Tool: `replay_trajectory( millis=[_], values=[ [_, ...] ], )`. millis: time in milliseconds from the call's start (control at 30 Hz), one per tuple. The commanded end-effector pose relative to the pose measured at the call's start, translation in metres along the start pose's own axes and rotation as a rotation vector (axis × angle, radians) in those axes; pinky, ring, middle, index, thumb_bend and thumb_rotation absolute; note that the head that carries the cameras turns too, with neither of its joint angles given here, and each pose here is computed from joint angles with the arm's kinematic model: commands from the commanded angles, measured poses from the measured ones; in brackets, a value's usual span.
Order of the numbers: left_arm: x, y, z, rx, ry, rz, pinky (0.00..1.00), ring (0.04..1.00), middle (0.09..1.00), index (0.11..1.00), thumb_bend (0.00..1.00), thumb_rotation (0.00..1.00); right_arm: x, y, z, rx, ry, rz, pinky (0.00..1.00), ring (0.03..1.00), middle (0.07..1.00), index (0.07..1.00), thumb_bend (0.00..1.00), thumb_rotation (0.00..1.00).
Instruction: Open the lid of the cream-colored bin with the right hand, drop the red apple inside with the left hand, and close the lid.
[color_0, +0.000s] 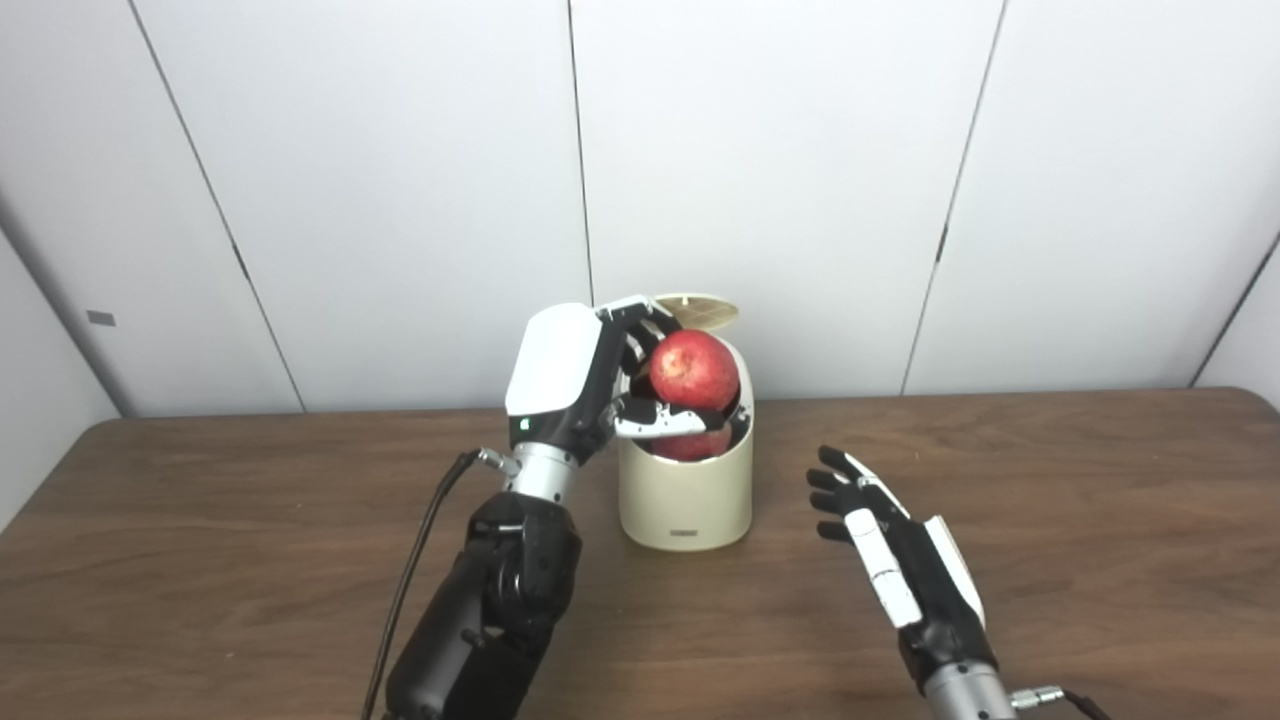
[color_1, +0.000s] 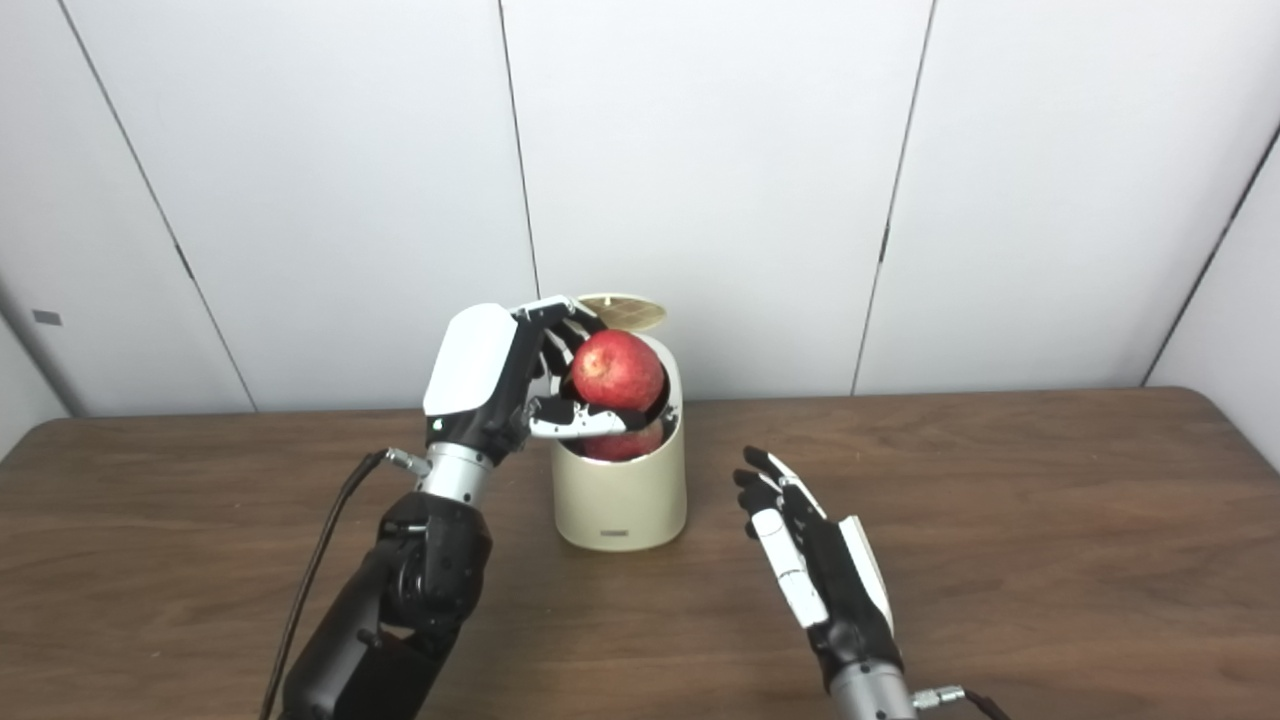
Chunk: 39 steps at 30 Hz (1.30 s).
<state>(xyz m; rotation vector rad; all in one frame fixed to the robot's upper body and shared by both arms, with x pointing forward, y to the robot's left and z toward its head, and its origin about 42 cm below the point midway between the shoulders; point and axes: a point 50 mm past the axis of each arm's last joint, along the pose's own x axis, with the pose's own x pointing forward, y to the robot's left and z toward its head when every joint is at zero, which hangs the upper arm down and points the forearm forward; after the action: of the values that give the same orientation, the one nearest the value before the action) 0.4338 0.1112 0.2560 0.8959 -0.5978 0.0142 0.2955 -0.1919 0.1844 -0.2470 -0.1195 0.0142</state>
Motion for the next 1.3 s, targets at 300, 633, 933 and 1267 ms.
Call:
replay_trajectory(
  millis=[300, 633, 933, 1267],
  values=[
    [0.0204, 0.0177, 0.0071, 0.186, -0.028, 0.073, 0.35, 0.459, 0.540, 0.483, 0.47, 0.00, 0.0030, -0.0030, 0.0227, 0.030, -0.093, 0.002, 0.79, 0.829, 0.831, 0.886, 0.52, 1.00],
    [0.0166, 0.0146, 0.0050, 0.288, 0.019, 0.050, 0.36, 0.506, 0.568, 0.474, 0.47, 0.00, 0.0025, -0.0068, 0.0250, 0.008, -0.091, 0.003, 0.76, 0.810, 0.814, 0.876, 0.54, 1.00],
    [0.0151, 0.0131, 0.0062, 0.301, 0.044, 0.028, 0.54, 0.624, 0.637, 0.490, 0.52, 0.04, 0.0030, -0.0081, 0.0255, 0.011, -0.080, -0.001, 0.77, 0.806, 0.794, 0.856, 0.55, 1.00],
    [0.0131, 0.0141, 0.0076, 0.282, 0.064, 0.009, 0.58, 0.655, 0.678, 0.639, 1.00, 0.14, 0.0041, -0.0077, 0.0255, -0.016, -0.091, -0.003, 0.77, 0.805, 0.780, 0.835, 0.55, 1.00]
  ],
)
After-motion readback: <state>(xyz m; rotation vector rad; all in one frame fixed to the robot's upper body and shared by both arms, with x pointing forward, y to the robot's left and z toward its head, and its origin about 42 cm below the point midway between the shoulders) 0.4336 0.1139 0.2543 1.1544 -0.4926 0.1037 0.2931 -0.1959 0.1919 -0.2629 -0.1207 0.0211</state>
